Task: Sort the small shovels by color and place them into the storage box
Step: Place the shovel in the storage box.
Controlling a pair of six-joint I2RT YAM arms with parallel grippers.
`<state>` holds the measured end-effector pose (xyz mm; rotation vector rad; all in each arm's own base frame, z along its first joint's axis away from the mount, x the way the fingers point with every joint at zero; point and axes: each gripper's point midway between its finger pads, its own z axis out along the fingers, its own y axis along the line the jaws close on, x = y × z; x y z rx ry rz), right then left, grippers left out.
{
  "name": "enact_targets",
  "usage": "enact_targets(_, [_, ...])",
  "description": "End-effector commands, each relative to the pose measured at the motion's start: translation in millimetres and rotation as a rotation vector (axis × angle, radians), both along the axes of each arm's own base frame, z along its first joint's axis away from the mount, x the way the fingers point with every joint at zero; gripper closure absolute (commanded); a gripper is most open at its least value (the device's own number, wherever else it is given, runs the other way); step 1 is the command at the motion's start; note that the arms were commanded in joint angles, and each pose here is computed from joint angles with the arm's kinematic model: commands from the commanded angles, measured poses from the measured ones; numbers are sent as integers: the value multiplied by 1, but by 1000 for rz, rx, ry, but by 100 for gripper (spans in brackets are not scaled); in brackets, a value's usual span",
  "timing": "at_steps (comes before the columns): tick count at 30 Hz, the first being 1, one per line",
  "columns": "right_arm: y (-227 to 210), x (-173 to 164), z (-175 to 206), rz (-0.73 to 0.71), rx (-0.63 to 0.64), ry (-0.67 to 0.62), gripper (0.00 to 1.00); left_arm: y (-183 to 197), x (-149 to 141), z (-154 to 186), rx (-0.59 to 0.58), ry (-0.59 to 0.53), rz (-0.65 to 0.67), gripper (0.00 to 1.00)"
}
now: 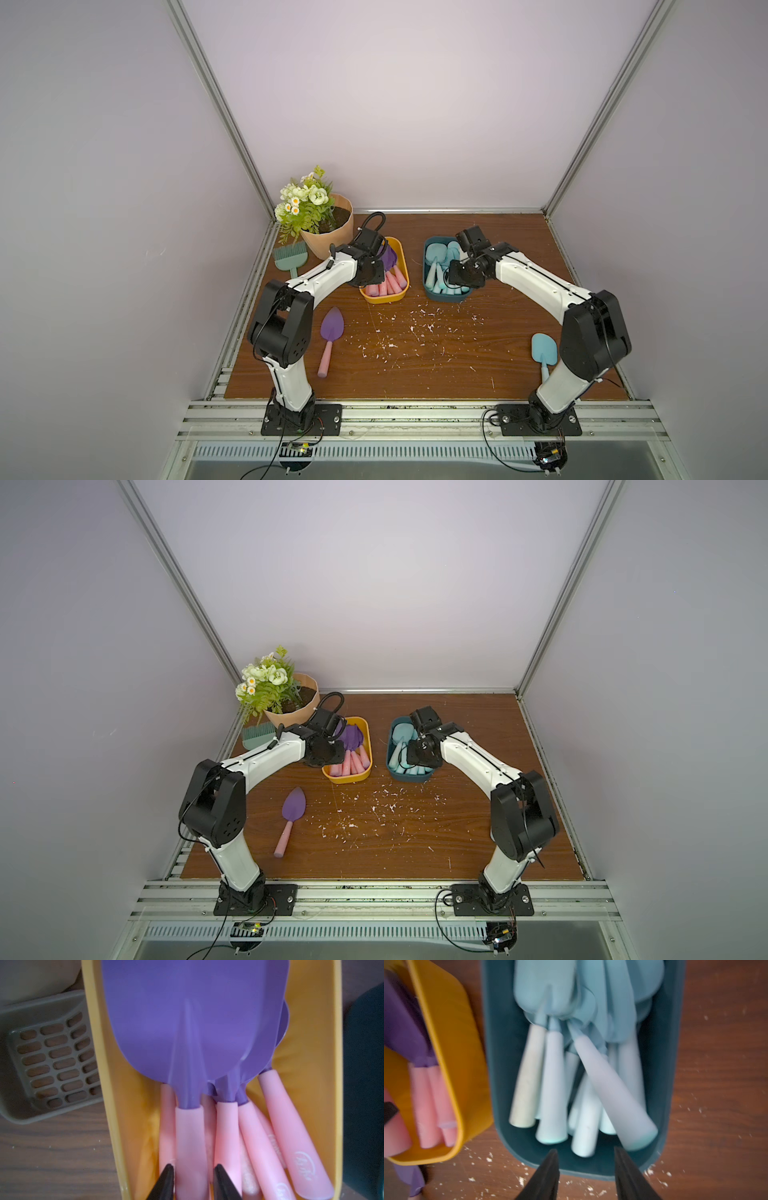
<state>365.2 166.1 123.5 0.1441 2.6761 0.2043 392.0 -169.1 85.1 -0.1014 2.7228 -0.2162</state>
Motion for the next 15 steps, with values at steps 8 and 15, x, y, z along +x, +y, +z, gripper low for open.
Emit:
enact_targets(8, [-135,-106,-15,-548,-15,150,48,-1,1,31,-56,-88,15,50])
enact_targets(15, [-180,-153,-41,-818,94,277,47,-13,5,34,-125,-120,-3,49])
